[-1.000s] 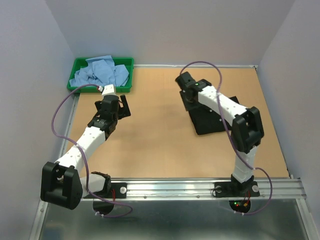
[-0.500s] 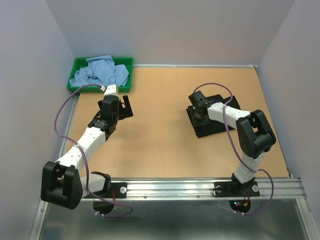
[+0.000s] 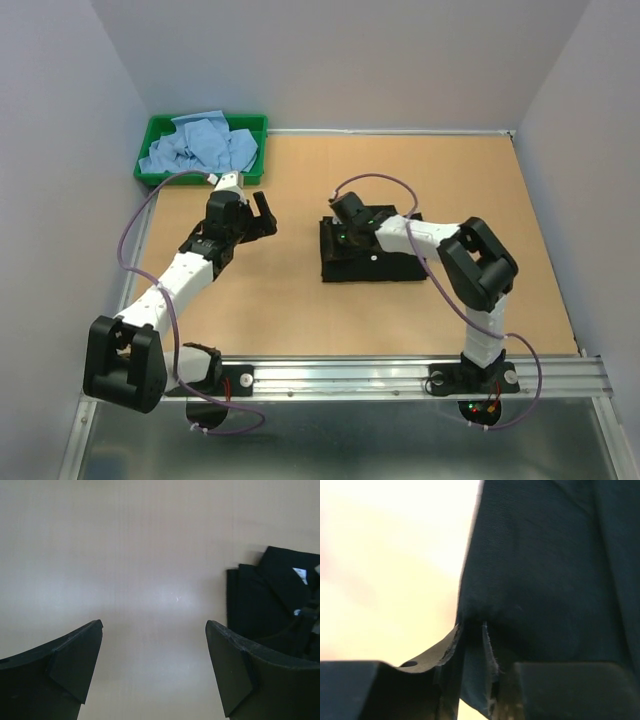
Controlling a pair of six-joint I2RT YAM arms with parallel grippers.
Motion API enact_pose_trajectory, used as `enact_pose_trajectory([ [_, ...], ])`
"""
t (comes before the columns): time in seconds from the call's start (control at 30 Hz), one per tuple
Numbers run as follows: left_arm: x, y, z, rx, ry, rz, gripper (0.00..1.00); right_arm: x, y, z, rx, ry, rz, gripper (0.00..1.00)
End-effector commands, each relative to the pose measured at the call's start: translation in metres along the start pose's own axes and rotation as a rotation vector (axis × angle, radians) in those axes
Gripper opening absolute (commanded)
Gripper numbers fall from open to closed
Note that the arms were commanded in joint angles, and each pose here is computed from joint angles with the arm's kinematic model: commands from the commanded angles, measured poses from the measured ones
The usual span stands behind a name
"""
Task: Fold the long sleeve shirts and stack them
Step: Neatly place the folded shirt to the corner
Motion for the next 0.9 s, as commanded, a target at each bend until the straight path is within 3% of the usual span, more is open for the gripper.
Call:
enact_pose_trajectory([
  [0.0, -0.001, 0.005, -0.016, 0.072, -0.072, 0.003, 0.95, -0.02, -0.001, 0.057, 0.005, 0.133, 0.037, 0.29],
  [0.2, -0.005, -0.011, -0.034, 0.104, -0.101, 0.059, 0.94, 0.042, 0.053, 0.064, 0.057, 0.099, -0.214, 0.52],
  [0.43, -0.022, -0.042, -0.063, 0.096, -0.11, 0.171, 0.94, 0.104, 0.065, -0.028, -0.094, 0.009, -0.322, 0.52],
  [0.6, -0.04, -0.063, -0.077, 0.107, -0.078, 0.237, 0.91, 0.118, 0.035, -0.088, -0.228, -0.027, -0.292, 0.52],
  [0.8, -0.059, -0.089, -0.081, 0.101, -0.022, 0.298, 0.77, 0.127, 0.015, -0.111, -0.284, -0.025, -0.284, 0.52],
  [0.87, -0.063, -0.098, -0.078, 0.1, -0.002, 0.322, 0.68, 0.123, 0.005, -0.115, -0.31, -0.024, -0.264, 0.52],
])
Point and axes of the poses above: each gripper's point midway between its finger pads, its own x axis back along the fingers, its own z axis along the line the jaws close on, y = z × x, the point moved 6 cm from there along x, back along the fingers, and after that the axes turned 1 degree about -x, right-handed, at the moved point
